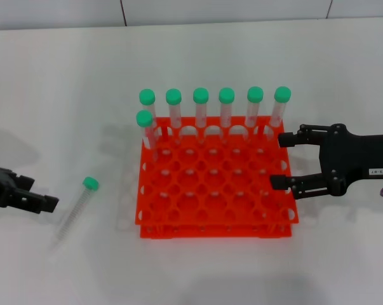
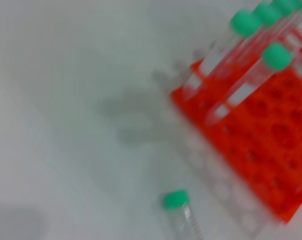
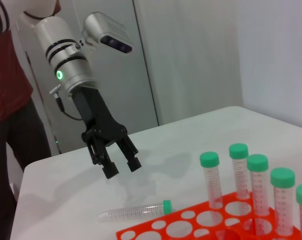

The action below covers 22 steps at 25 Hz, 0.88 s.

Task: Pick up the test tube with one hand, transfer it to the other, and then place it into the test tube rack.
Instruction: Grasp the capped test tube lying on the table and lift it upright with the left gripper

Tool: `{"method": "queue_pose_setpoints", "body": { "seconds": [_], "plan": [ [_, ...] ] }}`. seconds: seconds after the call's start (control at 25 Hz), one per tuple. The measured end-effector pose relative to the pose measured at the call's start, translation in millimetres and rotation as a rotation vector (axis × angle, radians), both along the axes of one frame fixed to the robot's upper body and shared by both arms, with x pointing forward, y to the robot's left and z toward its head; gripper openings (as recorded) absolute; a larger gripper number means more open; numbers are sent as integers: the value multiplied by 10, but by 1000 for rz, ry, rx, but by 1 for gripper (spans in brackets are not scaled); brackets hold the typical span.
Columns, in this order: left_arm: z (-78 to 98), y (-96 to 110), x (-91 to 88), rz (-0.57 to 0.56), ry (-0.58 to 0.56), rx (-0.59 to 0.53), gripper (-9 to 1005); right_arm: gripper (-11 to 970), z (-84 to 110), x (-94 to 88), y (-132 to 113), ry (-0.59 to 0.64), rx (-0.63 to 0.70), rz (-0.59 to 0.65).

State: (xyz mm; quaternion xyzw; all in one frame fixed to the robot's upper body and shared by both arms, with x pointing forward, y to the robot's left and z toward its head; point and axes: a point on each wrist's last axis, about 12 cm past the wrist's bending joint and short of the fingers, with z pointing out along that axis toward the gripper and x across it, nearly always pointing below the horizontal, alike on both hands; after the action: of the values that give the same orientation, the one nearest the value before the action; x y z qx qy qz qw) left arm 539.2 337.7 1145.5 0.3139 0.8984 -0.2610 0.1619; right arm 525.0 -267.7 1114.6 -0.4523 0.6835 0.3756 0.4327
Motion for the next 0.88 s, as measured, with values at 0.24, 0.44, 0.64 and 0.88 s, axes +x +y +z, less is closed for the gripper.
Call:
{"method": "queue_pose_setpoints", "body": {
  "seconds": [0.24,0.44,0.64,0.88],
  "plan": [
    [-4,-65,100,-14,42,103,859,858,29,22,60,-15,-2,18],
    [-56,-209,146,-38,67,141,859,858,34,32,77,-17,0,21],
    [-74,-313,169,-52,80,157,859,858,33,29,101,-15,10,25],
    [-141,-455,157,-95,103,173,859,858,38,30,106,-18,10,26]
  ]
}}
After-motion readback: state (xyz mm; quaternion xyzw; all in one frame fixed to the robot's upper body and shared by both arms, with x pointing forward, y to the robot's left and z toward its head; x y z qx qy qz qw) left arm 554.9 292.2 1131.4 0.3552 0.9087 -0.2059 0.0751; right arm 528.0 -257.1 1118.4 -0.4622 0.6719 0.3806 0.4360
